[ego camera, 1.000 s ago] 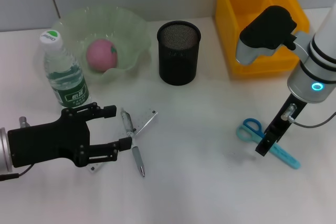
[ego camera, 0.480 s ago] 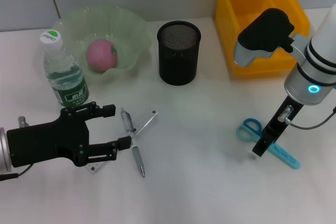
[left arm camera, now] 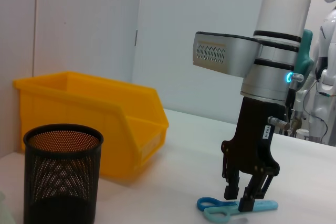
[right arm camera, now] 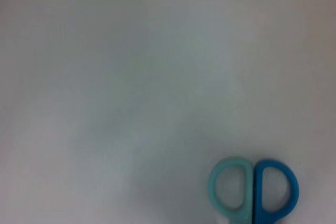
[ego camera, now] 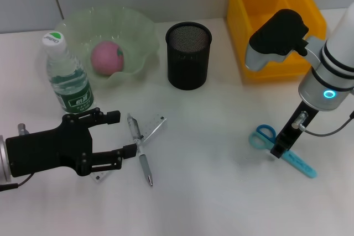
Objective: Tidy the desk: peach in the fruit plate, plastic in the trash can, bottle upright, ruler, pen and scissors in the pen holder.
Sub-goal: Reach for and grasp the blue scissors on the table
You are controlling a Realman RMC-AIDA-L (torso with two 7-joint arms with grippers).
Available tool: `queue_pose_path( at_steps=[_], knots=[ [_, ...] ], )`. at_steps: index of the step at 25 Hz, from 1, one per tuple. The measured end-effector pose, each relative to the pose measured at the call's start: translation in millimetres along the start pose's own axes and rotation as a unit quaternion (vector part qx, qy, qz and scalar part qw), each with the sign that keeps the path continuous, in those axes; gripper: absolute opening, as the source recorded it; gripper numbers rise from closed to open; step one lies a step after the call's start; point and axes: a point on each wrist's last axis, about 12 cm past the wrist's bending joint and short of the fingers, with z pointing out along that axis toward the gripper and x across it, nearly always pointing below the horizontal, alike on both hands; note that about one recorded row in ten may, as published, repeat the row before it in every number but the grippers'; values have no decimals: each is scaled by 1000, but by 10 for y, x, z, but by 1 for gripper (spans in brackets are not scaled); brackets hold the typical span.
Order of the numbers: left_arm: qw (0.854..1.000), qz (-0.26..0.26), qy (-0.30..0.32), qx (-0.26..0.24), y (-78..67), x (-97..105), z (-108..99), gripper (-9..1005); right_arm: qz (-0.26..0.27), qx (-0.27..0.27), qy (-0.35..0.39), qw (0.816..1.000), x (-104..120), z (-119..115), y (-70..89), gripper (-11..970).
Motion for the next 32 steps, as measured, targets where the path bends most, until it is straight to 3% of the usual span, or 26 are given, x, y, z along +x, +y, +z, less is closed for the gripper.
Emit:
queue_pose_path(
  at_steps=[1, 3, 26, 32],
  knots=[
    [1000, 0, 0, 0, 0, 0, -1, 841, 0, 0, 0, 1000, 0, 1, 0, 514],
    [1000, 0, 0, -1, 0, 2, -5, 841, 0, 0, 0, 1000, 0, 1, 0, 307],
    [1000, -2, 0, -2, 2, 2, -9, 840, 0, 3, 8, 1000, 8, 3, 7, 386],
    [1000, -2, 0, -2, 1, 3, -9, 840, -1, 6, 4, 1000, -7, 6, 7, 525]
  ],
)
